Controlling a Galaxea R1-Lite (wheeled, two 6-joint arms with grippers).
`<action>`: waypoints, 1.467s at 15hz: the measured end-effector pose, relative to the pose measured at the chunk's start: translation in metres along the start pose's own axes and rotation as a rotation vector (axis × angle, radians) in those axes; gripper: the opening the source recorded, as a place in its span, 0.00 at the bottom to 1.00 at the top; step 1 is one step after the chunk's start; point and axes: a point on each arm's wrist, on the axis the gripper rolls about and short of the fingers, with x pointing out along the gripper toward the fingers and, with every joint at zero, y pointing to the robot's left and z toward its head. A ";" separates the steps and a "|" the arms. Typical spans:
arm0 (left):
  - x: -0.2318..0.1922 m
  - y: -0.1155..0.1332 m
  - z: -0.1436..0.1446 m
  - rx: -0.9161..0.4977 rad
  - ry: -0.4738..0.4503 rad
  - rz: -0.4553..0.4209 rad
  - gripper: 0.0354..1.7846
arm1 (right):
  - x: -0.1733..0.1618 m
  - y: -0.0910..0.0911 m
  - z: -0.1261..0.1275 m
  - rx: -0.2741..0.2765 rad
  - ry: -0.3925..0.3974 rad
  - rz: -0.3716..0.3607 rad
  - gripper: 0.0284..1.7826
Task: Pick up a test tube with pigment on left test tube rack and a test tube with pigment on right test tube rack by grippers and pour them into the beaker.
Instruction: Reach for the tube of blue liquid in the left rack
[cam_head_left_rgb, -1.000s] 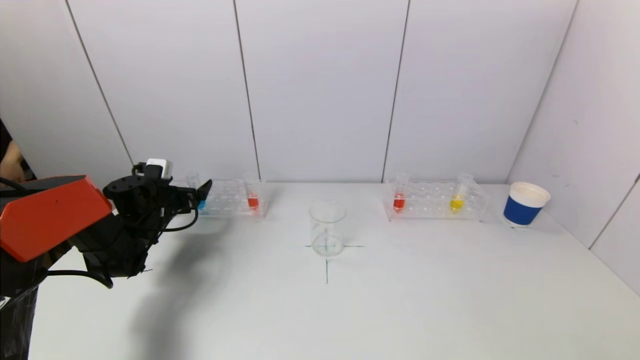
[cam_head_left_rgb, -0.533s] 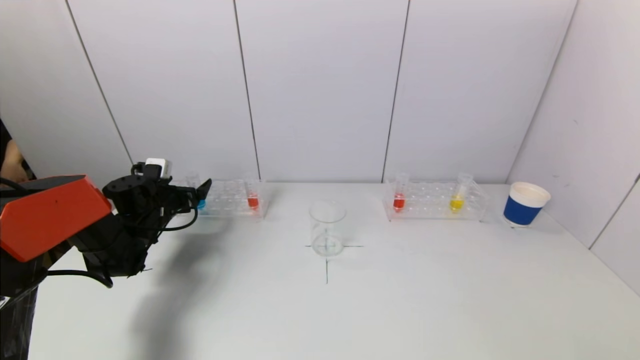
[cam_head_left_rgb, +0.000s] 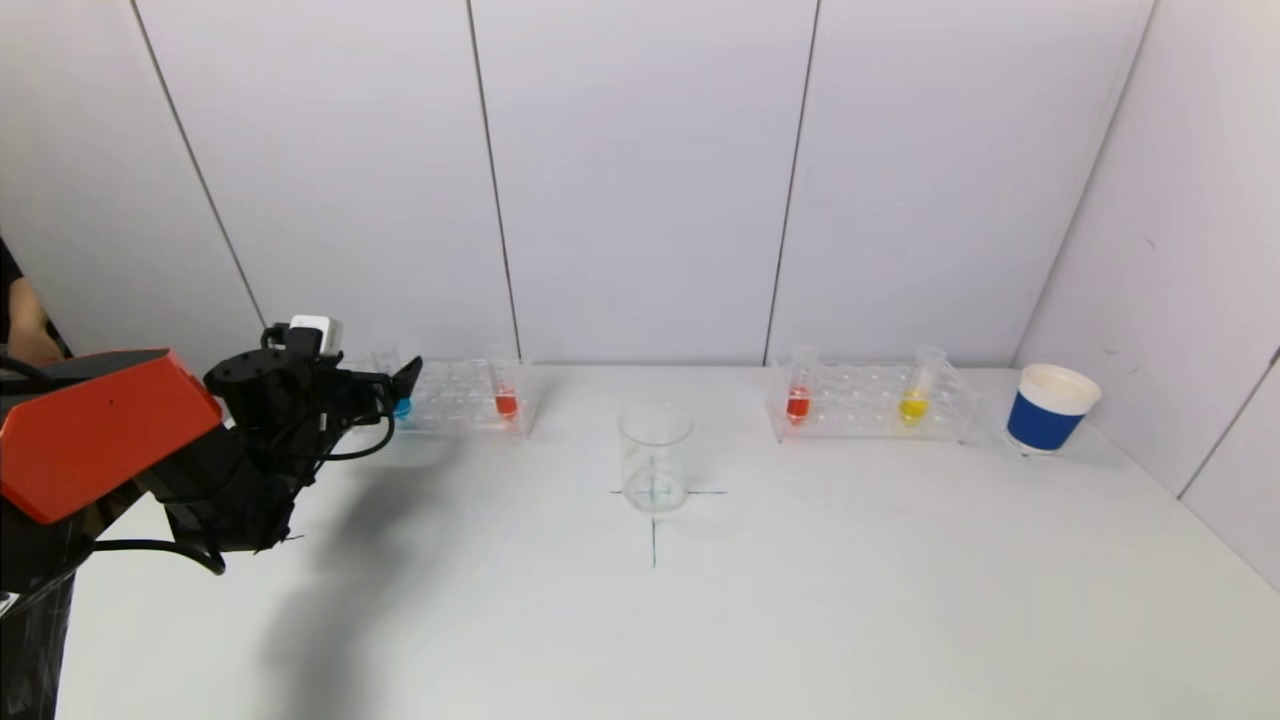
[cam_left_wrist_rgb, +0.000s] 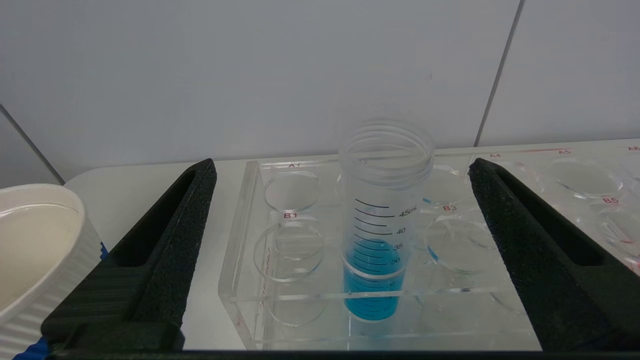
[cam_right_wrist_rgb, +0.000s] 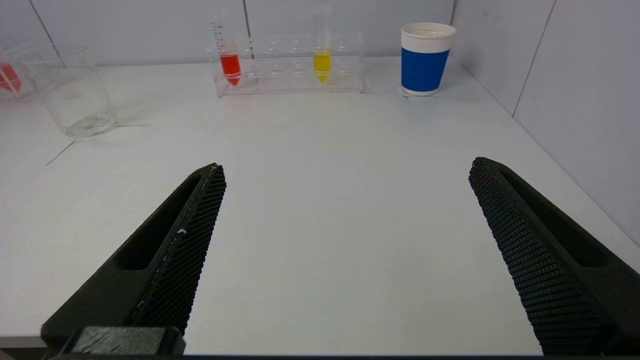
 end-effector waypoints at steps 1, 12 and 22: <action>0.000 0.000 0.000 0.000 0.000 0.000 0.99 | 0.000 0.000 0.000 0.000 0.000 0.000 0.99; 0.000 -0.002 0.000 -0.006 0.006 -0.001 0.99 | 0.000 0.000 0.000 0.000 0.000 0.000 0.99; 0.002 -0.010 0.001 -0.004 0.004 0.008 0.99 | 0.000 0.000 0.000 0.000 0.000 0.000 0.99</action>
